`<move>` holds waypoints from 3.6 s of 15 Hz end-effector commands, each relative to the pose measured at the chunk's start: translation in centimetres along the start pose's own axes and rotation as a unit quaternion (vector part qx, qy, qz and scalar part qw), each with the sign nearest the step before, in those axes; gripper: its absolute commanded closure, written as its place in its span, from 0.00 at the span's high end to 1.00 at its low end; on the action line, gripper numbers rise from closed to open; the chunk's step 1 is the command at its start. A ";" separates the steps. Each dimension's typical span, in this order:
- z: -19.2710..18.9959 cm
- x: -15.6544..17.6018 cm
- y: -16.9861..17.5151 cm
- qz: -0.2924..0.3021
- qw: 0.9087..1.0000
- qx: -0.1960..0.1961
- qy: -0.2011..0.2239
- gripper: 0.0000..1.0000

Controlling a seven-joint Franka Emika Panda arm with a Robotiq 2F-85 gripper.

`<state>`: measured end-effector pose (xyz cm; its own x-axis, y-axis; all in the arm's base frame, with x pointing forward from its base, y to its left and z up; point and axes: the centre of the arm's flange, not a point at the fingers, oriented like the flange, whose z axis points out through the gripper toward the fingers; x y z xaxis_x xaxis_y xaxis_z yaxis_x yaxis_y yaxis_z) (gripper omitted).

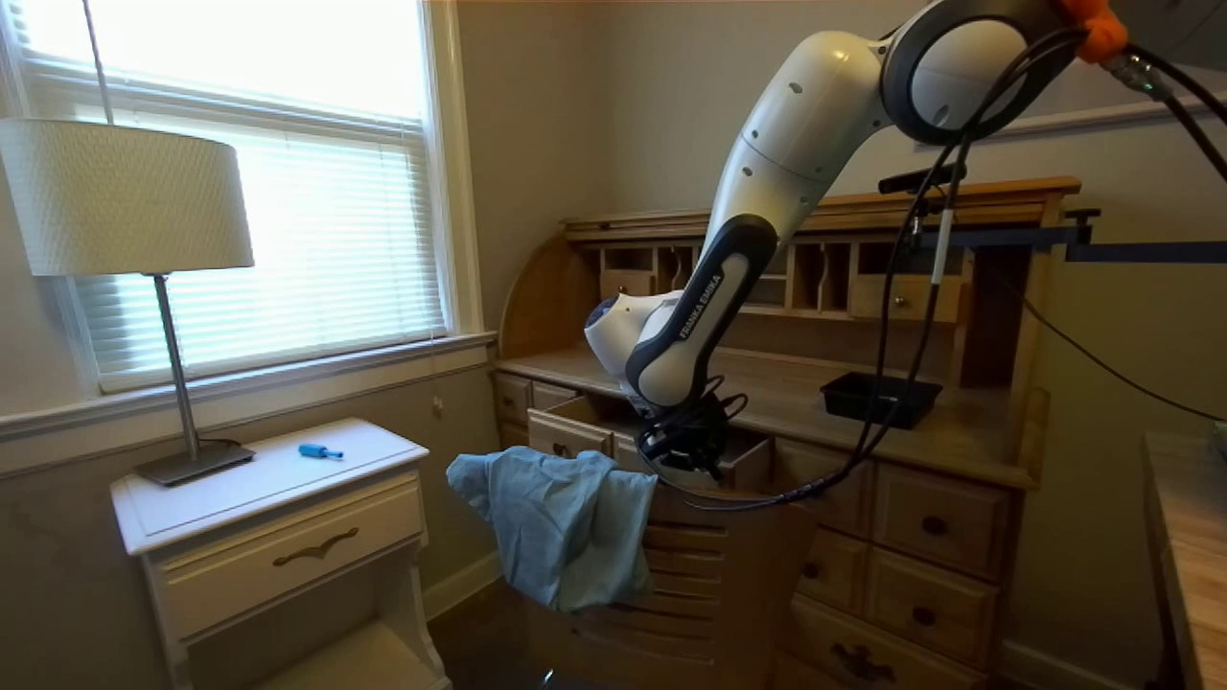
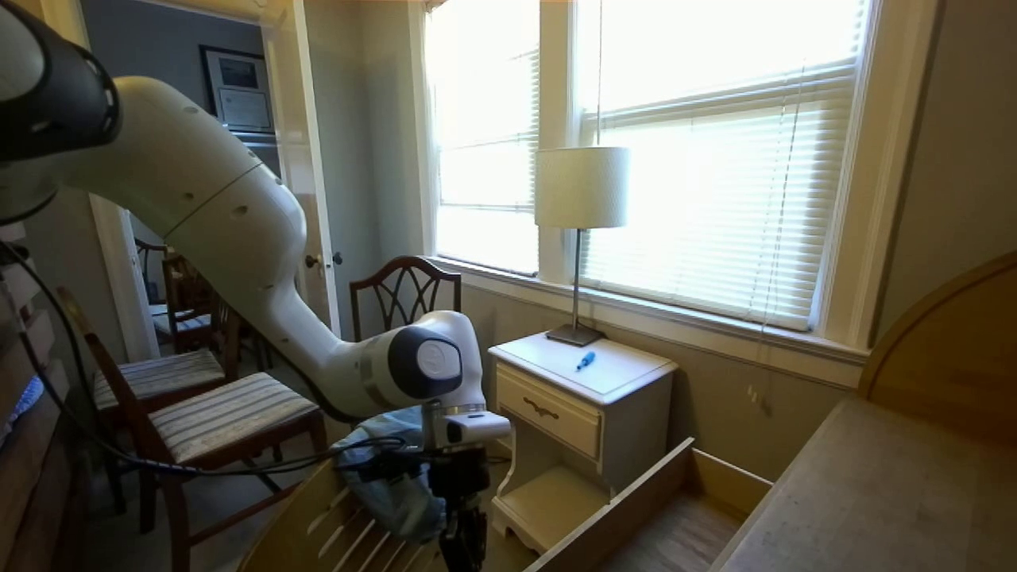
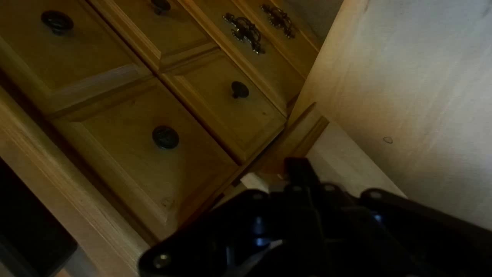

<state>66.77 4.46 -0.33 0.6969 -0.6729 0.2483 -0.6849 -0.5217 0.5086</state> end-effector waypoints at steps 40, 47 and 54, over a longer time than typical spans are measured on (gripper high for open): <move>-2.1 -0.1 -2.1 -0.027 0.988 0.063 0.136 0.00; -2.5 2.5 -2.1 -0.118 0.936 0.249 0.219 0.00; 1.0 3.1 -2.0 -0.201 0.887 0.375 0.181 0.00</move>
<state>70.21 3.96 -0.24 0.8037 -0.2298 0.5488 -0.2841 -0.9587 0.0146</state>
